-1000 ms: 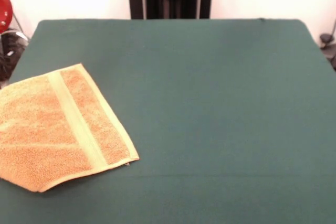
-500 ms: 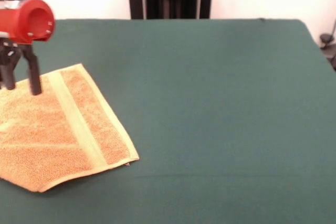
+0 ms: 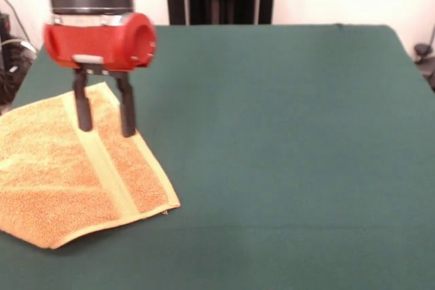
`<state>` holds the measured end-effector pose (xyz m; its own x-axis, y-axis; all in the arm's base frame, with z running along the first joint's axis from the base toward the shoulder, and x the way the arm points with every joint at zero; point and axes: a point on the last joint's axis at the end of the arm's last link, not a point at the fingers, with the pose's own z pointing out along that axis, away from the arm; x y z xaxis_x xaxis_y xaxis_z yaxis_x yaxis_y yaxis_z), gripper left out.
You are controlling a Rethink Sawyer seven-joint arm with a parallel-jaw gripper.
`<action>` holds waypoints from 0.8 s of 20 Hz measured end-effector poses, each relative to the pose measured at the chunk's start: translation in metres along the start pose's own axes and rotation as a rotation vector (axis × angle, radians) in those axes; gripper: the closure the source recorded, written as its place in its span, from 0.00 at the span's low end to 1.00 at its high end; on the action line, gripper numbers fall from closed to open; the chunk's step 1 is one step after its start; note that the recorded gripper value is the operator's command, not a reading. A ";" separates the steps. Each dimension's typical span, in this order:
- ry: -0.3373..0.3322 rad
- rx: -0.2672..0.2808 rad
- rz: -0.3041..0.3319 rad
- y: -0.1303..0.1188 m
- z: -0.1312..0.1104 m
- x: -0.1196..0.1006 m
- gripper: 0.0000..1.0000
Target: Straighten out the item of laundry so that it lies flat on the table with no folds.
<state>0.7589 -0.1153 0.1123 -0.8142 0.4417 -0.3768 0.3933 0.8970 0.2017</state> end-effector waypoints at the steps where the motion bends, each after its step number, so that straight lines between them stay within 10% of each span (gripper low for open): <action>1: -0.011 0.000 -0.010 0.006 0.001 0.002 0.00; 8: -0.153 -0.006 -0.033 0.023 0.016 0.000 0.00; 16: -0.186 0.012 0.041 -0.026 0.039 -0.001 0.00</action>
<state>0.7659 -0.1385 0.0722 -0.7045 0.4726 -0.5295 0.4307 0.8777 0.2102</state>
